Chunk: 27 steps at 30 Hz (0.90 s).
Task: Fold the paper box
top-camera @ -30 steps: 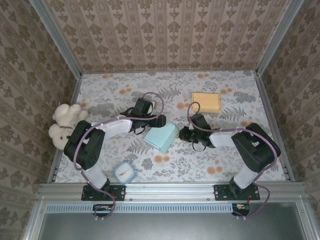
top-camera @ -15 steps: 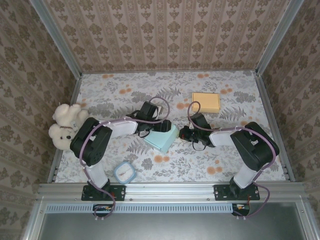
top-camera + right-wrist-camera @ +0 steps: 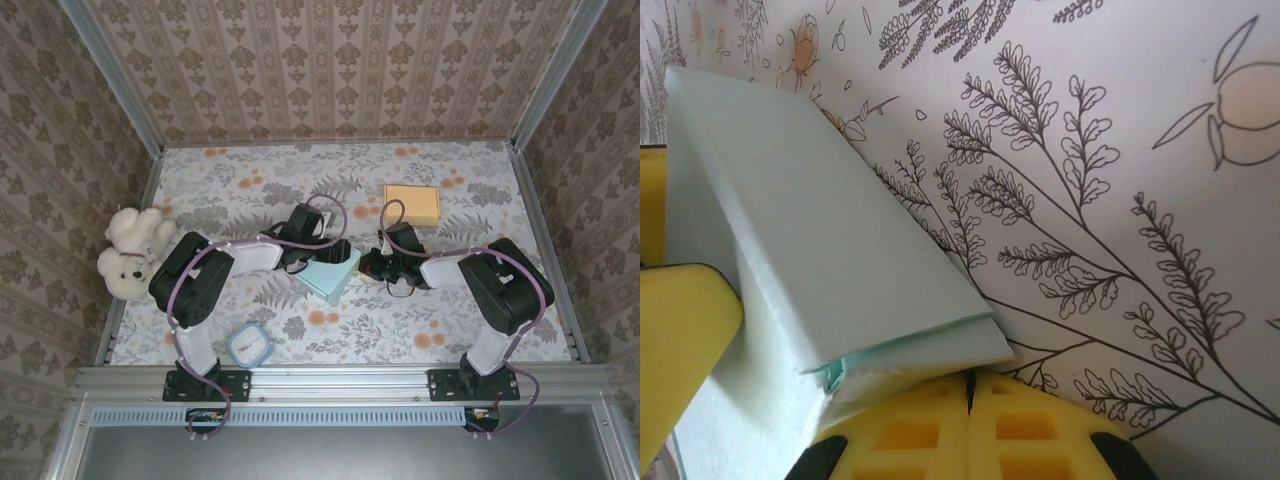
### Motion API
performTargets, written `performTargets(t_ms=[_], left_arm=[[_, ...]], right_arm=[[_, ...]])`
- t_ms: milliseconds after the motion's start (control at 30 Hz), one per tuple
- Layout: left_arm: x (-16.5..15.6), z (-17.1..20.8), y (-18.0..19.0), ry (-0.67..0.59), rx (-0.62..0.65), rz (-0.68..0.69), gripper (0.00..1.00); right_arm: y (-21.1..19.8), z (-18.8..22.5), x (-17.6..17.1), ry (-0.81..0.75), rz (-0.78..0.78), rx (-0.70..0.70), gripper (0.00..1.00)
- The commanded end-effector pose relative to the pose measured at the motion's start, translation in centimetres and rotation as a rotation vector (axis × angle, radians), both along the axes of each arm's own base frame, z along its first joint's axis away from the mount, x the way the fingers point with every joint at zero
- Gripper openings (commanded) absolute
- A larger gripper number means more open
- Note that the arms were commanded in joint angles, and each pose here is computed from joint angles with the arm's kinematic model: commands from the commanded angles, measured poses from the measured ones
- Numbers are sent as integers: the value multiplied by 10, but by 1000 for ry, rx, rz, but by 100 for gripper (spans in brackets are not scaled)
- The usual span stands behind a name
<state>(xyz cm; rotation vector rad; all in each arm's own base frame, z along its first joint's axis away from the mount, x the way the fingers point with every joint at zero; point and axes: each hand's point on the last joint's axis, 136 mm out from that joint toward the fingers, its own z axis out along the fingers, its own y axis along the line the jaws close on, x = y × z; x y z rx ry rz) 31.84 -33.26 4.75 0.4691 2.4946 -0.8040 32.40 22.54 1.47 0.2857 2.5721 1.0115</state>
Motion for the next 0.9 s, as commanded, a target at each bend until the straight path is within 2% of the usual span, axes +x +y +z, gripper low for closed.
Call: performTargets(t_ms=[0, 133, 233, 400, 633, 867], left_arm=[[-84, 18, -69, 158, -184, -297, 80], [-99, 36, -73, 125, -190, -343, 81], [-96, 44, -66, 98, -174, -313, 81], [-65, 33, -32, 65, -44, -135, 83], [-24, 14, 0, 121, -58, 53, 84], [-7, 19, 35, 79, -7, 185, 87]], right_arm=[[0, -11, 27, -66, -56, -39, 0], [-2, -6, 31, -81, -62, -34, 0], [-3, -5, 32, -79, -69, -30, 0], [-5, -4, 28, -77, -78, -14, 0], [-12, 0, 17, -70, -86, -27, 0], [-23, 8, -1, -62, -90, -52, 0]])
